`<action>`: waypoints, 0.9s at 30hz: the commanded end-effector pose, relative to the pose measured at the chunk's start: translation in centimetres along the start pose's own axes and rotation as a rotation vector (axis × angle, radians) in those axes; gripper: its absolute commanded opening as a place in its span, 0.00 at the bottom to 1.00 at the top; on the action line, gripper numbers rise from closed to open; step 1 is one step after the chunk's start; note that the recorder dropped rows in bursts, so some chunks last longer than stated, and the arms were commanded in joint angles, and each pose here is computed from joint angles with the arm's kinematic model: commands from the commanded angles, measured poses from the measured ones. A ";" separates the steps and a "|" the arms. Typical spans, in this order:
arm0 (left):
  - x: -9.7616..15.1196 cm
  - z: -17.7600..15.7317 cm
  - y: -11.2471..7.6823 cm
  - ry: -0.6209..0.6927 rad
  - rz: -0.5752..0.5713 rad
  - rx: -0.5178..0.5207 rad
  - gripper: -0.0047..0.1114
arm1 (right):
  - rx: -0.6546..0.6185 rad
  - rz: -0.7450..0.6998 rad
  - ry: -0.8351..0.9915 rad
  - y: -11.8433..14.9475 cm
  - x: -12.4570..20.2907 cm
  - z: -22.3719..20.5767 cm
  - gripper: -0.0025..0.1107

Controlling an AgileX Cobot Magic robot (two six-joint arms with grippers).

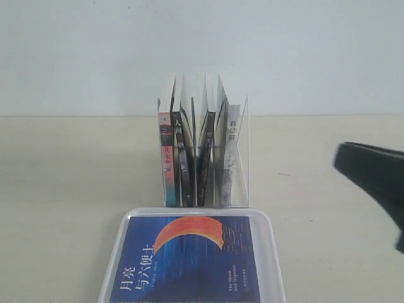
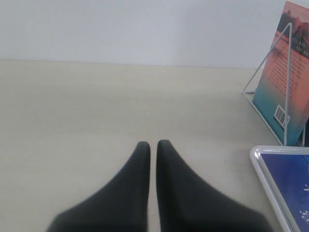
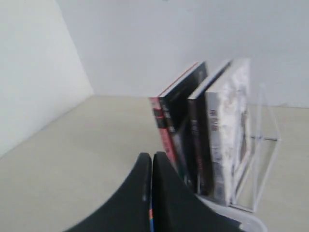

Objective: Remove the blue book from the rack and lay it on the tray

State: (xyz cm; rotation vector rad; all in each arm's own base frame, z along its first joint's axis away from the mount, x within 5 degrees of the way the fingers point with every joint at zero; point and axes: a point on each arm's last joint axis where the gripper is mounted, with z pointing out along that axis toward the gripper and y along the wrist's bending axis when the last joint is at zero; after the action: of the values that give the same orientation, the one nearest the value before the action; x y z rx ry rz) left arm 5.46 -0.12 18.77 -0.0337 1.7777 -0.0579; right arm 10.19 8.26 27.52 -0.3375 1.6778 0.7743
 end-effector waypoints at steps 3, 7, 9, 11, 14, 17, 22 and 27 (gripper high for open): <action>0.1 0.0 0.0 0.003 -0.009 0.002 0.08 | 0.120 0.019 -0.179 -2.1 2.7 -3.9 0.02; 0.1 0.0 0.0 0.003 -0.009 0.002 0.08 | 0.158 0.012 -0.244 -2.6 3.8 -4.8 0.02; 0.1 0.0 0.0 0.003 -0.009 0.002 0.08 | 0.156 0.006 -0.273 -2.6 3.9 -5.0 0.02; 0.1 0.0 0.0 0.003 -0.009 0.002 0.08 | 0.162 0.001 -0.287 -2.7 4.1 -5.1 0.02; 0.1 0.0 0.0 0.003 -0.009 0.002 0.08 | 0.170 0.002 -0.282 -2.7 4.1 -5.1 0.02; 0.1 0.0 0.0 0.003 -0.009 0.002 0.08 | 0.165 0.015 -0.286 -2.7 4.1 -5.1 0.02; 0.1 0.0 0.0 0.003 -0.009 0.002 0.08 | 0.092 0.107 -0.330 -2.2 3.8 -5.2 0.02; 0.1 0.0 0.0 0.003 -0.009 0.002 0.08 | 0.074 0.100 -0.409 -2.1 4.0 -5.8 0.02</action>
State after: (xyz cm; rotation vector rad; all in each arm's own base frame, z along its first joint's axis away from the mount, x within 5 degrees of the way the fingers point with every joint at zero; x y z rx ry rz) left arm 5.46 -0.12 18.77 -0.0337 1.7777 -0.0579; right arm 6.32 3.98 23.83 -0.0659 1.3803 0.7918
